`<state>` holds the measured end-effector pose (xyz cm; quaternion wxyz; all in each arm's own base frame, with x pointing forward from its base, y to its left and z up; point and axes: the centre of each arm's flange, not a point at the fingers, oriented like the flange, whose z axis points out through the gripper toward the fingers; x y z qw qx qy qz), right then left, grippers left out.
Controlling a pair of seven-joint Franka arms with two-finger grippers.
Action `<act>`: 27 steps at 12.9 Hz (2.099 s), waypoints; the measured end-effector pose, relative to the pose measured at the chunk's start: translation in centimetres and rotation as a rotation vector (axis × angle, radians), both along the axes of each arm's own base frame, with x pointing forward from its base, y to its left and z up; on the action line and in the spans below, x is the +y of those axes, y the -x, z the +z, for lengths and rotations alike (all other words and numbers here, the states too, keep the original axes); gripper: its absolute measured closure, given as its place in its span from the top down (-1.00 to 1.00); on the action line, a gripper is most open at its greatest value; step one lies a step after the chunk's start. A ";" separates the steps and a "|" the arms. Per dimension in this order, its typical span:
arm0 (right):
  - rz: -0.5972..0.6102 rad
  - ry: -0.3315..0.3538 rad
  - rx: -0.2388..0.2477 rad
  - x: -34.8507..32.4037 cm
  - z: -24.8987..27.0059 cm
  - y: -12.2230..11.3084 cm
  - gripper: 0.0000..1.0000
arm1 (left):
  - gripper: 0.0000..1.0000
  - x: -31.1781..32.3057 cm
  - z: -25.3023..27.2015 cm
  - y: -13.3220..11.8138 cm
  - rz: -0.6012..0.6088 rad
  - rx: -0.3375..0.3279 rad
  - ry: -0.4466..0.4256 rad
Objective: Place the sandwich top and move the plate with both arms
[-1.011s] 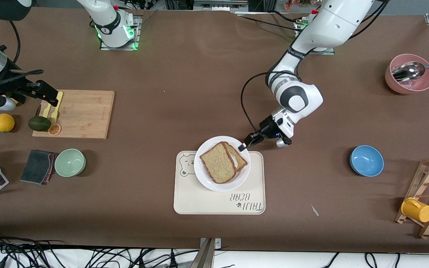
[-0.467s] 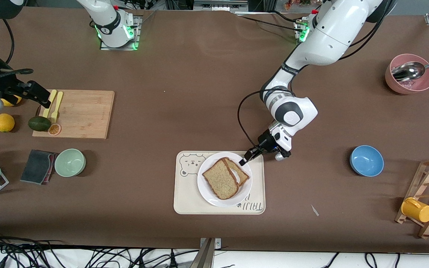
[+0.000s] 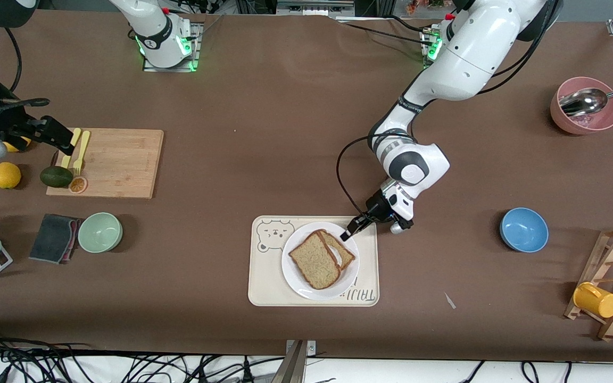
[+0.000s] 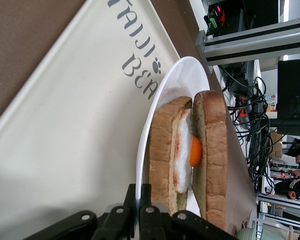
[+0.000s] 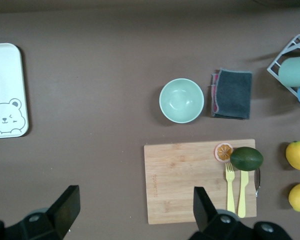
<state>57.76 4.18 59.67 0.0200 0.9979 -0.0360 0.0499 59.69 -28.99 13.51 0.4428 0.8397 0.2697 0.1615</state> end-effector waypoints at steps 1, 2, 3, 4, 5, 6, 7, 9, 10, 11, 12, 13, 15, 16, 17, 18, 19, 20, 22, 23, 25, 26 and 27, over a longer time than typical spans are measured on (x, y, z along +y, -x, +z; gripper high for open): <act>0.012 0.000 0.000 0.7 -0.1 -0.1 1.00 | -0.90 0.0 0.0 0.0 0.000 0.000 0.001; 0.020 0.000 0.001 1.1 -0.3 -0.1 1.00 | -0.90 0.0 0.0 -0.1 0.001 -0.001 0.002; 0.023 -0.001 0.001 1.3 -0.3 -0.1 1.00 | -0.77 0.0 0.1 -0.2 0.004 -0.002 0.002; 0.023 -0.001 0.000 1.3 -0.4 -0.2 1.00 | -0.52 0.1 0.2 -0.2 0.008 -0.001 -0.002; 0.016 -0.001 -0.003 0.9 -0.4 -0.3 1.00 | -0.39 0.2 0.2 -0.3 0.013 0.001 -0.006; 0.000 -0.001 -0.004 0.0 -0.4 -0.4 1.00 | -0.38 0.3 0.2 -0.3 0.016 0.001 -0.008; -0.020 0.000 -0.006 -1.2 -0.4 -0.5 1.00 | -0.26 0.4 0.3 -0.4 0.018 0.000 -0.008; -0.049 0.002 -0.006 -3.0 -0.3 -0.6 1.00 | 0.10 0.5 0.9 -0.5 0.021 -0.006 -0.009; -0.052 0.002 -0.003 -3.2 -0.3 -0.5 1.00 | 0.10 0.5 1.4 -0.2 0.018 -0.007 -0.012; -0.054 -0.001 0.002 -3.2 -0.3 -0.5 1.00 | 0.17 0.4 2.1 0.3 0.014 -0.006 -0.016; -0.056 -0.016 0.006 -3.0 -0.4 -0.4 1.00 | 0.21 0.5 2.9 1.0 0.007 -0.004 -0.022; -0.060 -0.047 0.009 -2.8 -0.4 -0.4 1.00 | 0.34 0.5 3.6 2.0 -0.002 0.001 -0.030; -0.076 -0.087 0.012 -3.1 -0.4 -0.4 1.00 | 0.50 0.7 4.8 4.6 -0.023 0.019 -0.054; -0.080 -0.090 0.012 -3.3 -0.3 -0.4 1.00 | 0.65 1.0 5.4 5.7 -0.029 0.025 -0.066; -0.081 -0.090 0.014 -3.3 -0.4 -0.4 1.00 | 0.66 1.5 6.0 6.7 -0.034 0.027 -0.076; -0.080 -0.090 0.015 -3.3 -0.4 -0.4 1.00 | 0.81 1.9 6.6 7.6 -0.039 0.028 -0.086; -0.080 -0.090 0.018 -3.3 -0.4 -0.4 1.00 | 0.99 2.5 7.2 8.5 -0.042 0.031 -0.099; -0.079 -0.090 0.029 -3.2 -0.6 -0.3 1.00 | 1.00 3.0 7.6 9.5 -0.042 0.036 -0.116; -0.072 -0.088 0.057 -2.9 -1.0 -0.1 1.00 | 1.00 4.0 8.0 11.2 -0.044 0.047 -0.144; -0.069 -0.088 0.068 -2.6 -1.1 0.0 1.00 | 1.00 4.5 8.2 11.9 -0.048 0.049 -0.156; -0.065 -0.087 0.073 -2.4 -1.1 0.0 1.00 | 1.00 5.6 9.1 12.8 -0.047 0.041 -0.173; -0.065 -0.087 0.073 -2.4 -1.1 0.1 1.00 | 1.00 6.2 9.8 13.1 -0.046 0.028 -0.179; -0.065 -0.087 0.074 -2.4 -1.1 0.1 1.00 | 1.00 6.7 10.6 13.6 -0.057 0.007 -0.188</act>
